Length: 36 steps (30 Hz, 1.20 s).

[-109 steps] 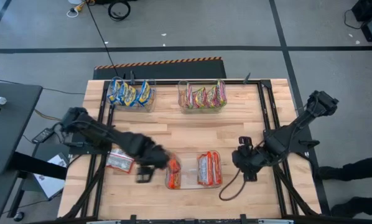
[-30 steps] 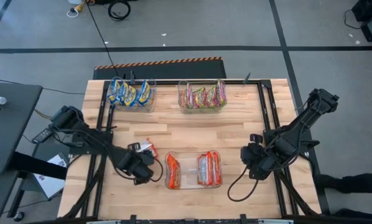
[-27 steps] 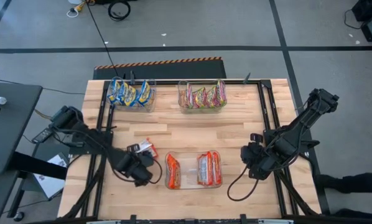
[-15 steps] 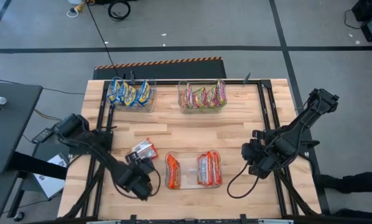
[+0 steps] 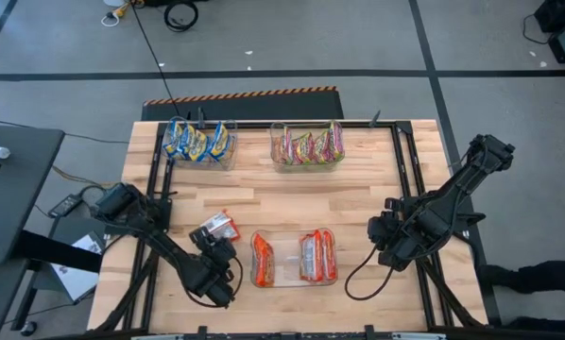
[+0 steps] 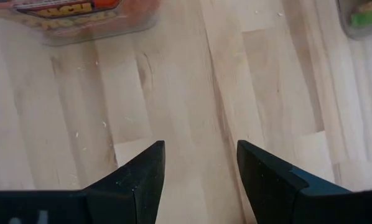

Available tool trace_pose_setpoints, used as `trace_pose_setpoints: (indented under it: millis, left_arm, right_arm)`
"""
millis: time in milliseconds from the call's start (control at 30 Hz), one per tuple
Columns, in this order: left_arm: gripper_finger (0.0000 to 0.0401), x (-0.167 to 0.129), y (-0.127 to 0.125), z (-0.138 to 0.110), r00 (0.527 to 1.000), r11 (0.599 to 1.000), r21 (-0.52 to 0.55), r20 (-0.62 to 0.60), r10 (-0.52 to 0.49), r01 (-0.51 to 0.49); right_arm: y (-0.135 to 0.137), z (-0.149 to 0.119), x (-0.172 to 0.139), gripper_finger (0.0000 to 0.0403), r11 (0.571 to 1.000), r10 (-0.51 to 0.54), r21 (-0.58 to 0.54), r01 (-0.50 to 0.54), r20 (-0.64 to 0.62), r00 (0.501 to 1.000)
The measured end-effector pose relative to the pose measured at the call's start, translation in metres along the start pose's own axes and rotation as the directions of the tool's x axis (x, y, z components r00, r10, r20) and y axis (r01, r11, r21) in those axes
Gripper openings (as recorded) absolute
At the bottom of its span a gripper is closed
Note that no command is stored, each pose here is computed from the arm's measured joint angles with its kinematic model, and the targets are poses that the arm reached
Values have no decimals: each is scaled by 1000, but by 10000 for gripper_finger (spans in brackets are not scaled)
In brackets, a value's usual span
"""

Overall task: Sort Maruchan noodles
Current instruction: Put the orange noodle pack into the bottom transparent bin

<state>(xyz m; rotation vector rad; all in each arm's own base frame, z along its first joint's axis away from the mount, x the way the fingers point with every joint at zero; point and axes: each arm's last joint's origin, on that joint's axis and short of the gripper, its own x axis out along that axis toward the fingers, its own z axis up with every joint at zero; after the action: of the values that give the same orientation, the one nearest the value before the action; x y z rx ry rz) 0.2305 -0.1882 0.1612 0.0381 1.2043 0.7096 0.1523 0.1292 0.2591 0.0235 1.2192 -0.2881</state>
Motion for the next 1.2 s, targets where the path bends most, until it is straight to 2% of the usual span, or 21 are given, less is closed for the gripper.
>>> trace_pose_setpoints:
  millis: [100,200,333,433,533,667,800,933,1000,1067,1100,1200]
  left_arm:
    - [271,5,-1,0,1000,1000,-5,23,-2,2]
    - [282,22,-2,-8,1000,1000,10,18,20,-20]
    - [279,37,-1,-13,1000,1000,-4,-9,29,-29]
    - [262,38,-4,-14,1000,998,-55,-12,6,-7]
    - [225,38,-3,-14,1000,999,-52,-19,11,-12]
    - [152,38,-1,-11,999,996,-89,-37,23,-26]
    - [78,24,9,0,994,988,-146,-101,33,-48]
    - [14,2,28,19,988,977,-214,-153,-23,-10]
    - [9,-11,42,33,984,955,-296,-160,-75,25]
    - [8,-26,61,47,978,913,-399,-146,-149,79]
    - [7,-33,70,53,973,881,-460,-133,-188,107]
    - [5,-51,96,71,952,735,-644,-35,-304,211]
  right_arm:
    - [0,0,0,205,1000,2,0,-2,1,1000]
    - [0,0,0,205,1000,2,0,-2,3,1000]
    - [1,0,0,205,1000,8,0,-8,-2,1000]
    - [1,0,0,205,1000,12,0,-12,-4,1000]
    - [1,0,0,205,1000,23,-7,-23,-15,1000]
    - [3,-1,-1,204,998,65,-11,-66,-70,995]
    - [7,3,-15,199,991,133,-10,-134,-81,988]
    - [9,10,-37,194,981,185,-51,-187,-41,982]
    - [6,15,-53,192,976,205,-70,-206,-23,978]
    - [4,22,-70,189,970,227,-98,-224,23,974]
    - [1,26,-78,187,969,227,-117,-219,55,972]
    - [-6,37,-102,183,967,225,-163,-197,175,958]
